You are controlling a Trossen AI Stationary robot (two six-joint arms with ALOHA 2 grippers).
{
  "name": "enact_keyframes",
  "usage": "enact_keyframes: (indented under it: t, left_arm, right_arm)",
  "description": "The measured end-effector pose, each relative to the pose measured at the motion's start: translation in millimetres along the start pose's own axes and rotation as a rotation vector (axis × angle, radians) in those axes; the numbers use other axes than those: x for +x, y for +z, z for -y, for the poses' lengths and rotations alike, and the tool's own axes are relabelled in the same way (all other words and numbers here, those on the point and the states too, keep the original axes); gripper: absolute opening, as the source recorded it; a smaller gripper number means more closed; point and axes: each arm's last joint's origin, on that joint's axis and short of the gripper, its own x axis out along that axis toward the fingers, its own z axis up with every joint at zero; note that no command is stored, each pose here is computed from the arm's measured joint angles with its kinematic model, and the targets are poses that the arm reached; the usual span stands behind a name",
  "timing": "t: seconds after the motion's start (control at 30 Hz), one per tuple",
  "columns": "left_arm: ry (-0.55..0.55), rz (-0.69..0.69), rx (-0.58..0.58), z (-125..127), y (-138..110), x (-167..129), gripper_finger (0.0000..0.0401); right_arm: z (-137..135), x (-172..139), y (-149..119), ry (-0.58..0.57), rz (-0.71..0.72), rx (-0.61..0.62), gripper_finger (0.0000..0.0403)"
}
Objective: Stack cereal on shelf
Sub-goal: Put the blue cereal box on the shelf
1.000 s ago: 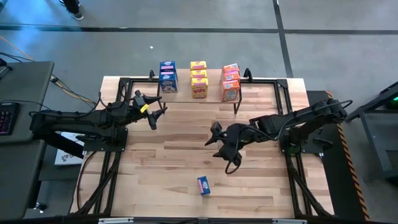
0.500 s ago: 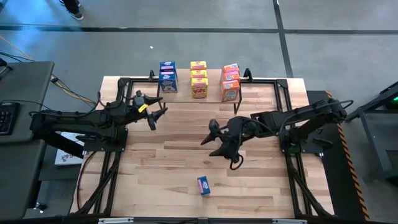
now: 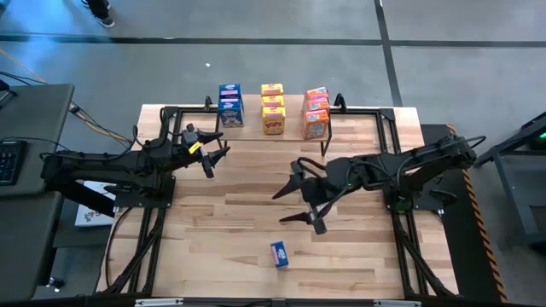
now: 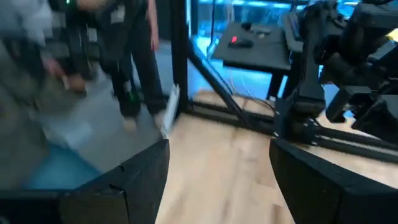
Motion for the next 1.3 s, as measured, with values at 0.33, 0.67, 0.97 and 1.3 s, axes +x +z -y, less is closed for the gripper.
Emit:
enact_keyframes:
  t: [0.33, 0.67, 0.97, 1.3]
  left_arm:
    - [0.0, -0.001, 0.0, 0, 0, 0, 0.0264]
    - [0.0, -0.001, 0.0, 0, 0, 0, 0.0264]
    - [0.0, -0.002, 0.0, 0, 0, 0, 0.0264]
    - [0.0, -0.002, 0.006, 0, 0, 0, 0.0264]
  right_arm:
    - [-23, 0, 9, -0.069, 0.083, 0.401, 0.027]
    - [-50, 0, 10, -0.123, 0.106, 0.549, 0.027]
    - [-60, 22, 16, -0.131, 0.003, 0.602, 0.027]
    - [-58, 53, 10, -0.391, -0.322, 0.822, 0.027]
